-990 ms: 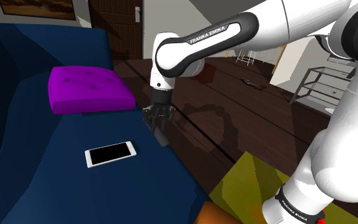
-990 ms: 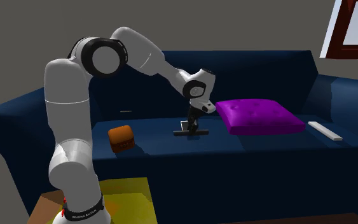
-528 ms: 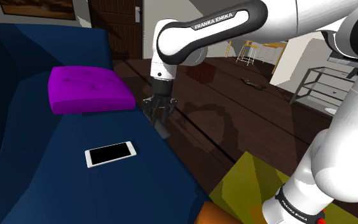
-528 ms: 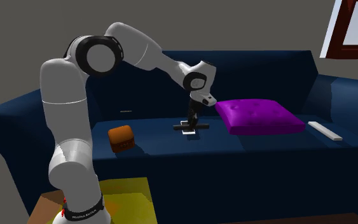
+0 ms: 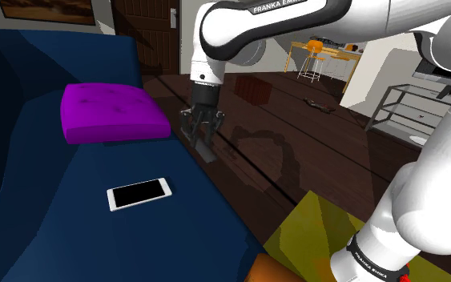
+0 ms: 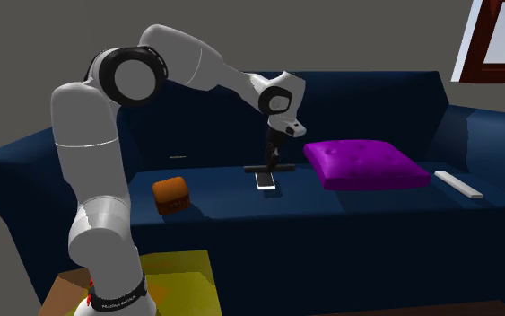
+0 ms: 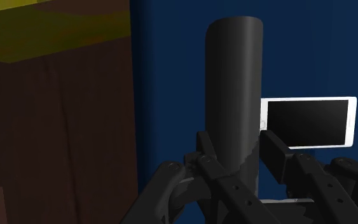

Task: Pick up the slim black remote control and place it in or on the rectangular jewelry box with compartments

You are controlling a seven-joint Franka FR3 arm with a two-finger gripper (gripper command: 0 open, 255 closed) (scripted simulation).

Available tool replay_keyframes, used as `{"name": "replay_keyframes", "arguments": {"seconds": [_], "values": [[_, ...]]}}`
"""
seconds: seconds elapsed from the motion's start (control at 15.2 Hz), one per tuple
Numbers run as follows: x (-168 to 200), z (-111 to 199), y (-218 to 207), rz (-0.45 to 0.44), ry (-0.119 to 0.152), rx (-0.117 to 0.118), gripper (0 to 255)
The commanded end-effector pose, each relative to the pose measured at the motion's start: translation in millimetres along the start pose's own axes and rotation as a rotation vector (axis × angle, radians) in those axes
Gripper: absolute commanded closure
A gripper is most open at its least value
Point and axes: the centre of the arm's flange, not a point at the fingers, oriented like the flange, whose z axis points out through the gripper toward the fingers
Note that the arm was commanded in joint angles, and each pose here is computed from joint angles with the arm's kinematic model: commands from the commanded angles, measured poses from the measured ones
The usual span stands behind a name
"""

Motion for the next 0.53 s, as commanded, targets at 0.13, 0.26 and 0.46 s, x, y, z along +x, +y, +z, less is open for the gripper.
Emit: {"name": "replay_keyframes", "arguments": {"seconds": [0.13, 0.26, 0.46], "values": [[-2.8, -20.1, -3.6, 0.0, 0.0, 0.0, 255], [-5.0, -30.3, -5.2, 0.0, 0.0, 0.0, 255], [-8.3, -45.6, -7.6, 0.0, 0.0, 0.0, 255]]}}
